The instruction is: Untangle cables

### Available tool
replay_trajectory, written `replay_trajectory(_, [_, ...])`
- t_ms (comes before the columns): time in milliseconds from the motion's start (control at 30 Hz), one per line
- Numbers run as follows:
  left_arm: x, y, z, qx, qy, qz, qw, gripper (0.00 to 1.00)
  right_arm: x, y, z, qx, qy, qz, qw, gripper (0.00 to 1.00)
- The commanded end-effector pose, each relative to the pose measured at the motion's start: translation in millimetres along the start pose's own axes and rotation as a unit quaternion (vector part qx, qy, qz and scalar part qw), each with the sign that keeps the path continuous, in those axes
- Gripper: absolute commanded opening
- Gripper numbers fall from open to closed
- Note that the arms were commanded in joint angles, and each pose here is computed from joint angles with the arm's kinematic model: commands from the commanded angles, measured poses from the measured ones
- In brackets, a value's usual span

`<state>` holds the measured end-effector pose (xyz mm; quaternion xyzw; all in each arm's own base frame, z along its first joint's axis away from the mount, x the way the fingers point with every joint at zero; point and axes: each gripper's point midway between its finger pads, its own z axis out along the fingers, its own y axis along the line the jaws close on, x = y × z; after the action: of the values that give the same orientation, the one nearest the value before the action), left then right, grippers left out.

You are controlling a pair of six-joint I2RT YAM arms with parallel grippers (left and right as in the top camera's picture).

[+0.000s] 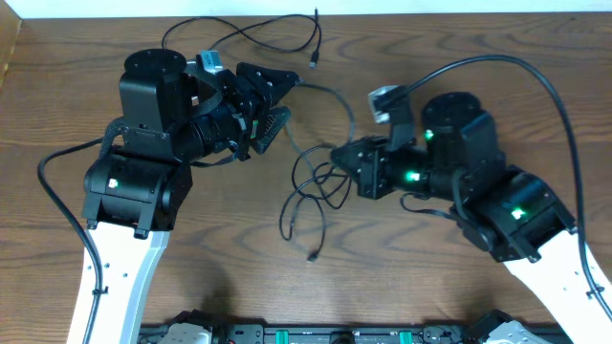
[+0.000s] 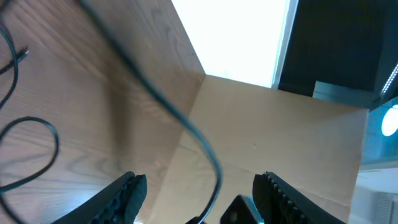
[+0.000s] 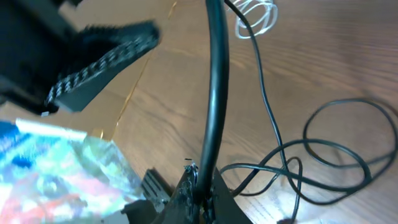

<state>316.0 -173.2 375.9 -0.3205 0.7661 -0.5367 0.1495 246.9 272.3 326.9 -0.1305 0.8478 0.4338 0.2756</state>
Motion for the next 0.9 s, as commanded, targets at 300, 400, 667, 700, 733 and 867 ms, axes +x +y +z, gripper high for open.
replay_trajectory(300, [-1.5,-0.8,1.0,-0.001,-0.004,0.010,1.000,0.60,6.4,17.5,15.4,-0.027,0.011,-0.083,0.996,0.01])
replay_trajectory(400, [-11.7,9.8,2.5,-0.024,-0.031,0.006,0.999,0.55,10.9,29.7,15.8,-0.055,0.019,-0.115,0.992,0.01])
replay_trajectory(667, [-12.1,17.1,11.2,-0.036,-0.016,-0.007,0.999,0.52,12.3,30.0,17.1,-0.049,0.018,-0.125,0.991,0.01])
replay_trajectory(700, [-10.2,15.2,11.2,-0.032,-0.010,-0.005,0.999,0.52,11.6,27.8,17.4,-0.043,0.016,-0.125,0.991,0.01])
replay_trajectory(733, [-7.8,12.7,11.4,-0.027,-0.002,-0.003,1.000,0.52,11.0,25.4,17.6,-0.036,0.014,-0.124,0.992,0.01])
replay_trajectory(867, [0.4,-0.4,11.4,0.000,0.024,0.009,1.000,0.52,10.9,21.7,17.8,-0.027,0.014,-0.122,0.992,0.01])
